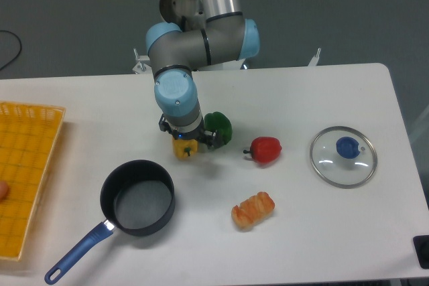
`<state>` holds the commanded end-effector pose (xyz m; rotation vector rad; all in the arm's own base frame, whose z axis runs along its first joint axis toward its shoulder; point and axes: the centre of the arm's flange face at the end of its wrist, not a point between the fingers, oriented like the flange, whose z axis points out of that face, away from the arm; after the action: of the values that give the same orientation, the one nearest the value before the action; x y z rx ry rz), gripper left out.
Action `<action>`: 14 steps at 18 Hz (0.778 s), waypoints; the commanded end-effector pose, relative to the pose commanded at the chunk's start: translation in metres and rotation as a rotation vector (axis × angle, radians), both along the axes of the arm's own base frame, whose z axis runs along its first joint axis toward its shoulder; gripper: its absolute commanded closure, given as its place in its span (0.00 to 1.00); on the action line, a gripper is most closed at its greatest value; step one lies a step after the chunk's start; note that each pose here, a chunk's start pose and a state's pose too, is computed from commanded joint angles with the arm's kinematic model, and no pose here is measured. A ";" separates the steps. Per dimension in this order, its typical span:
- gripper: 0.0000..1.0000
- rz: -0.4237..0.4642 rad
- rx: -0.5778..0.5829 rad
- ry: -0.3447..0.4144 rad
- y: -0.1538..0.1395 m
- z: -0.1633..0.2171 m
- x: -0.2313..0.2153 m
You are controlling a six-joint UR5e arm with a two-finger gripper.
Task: Pick up the yellow pepper
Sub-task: 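Close the gripper around the yellow pepper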
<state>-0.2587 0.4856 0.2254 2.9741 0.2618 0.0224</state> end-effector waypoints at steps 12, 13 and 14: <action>0.00 0.009 -0.028 -0.021 -0.005 0.011 0.010; 0.00 0.009 -0.030 -0.022 -0.005 0.010 0.011; 0.00 0.010 -0.032 -0.023 -0.004 0.008 0.014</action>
<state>-0.2448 0.4818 0.2338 2.9384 0.2721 0.0525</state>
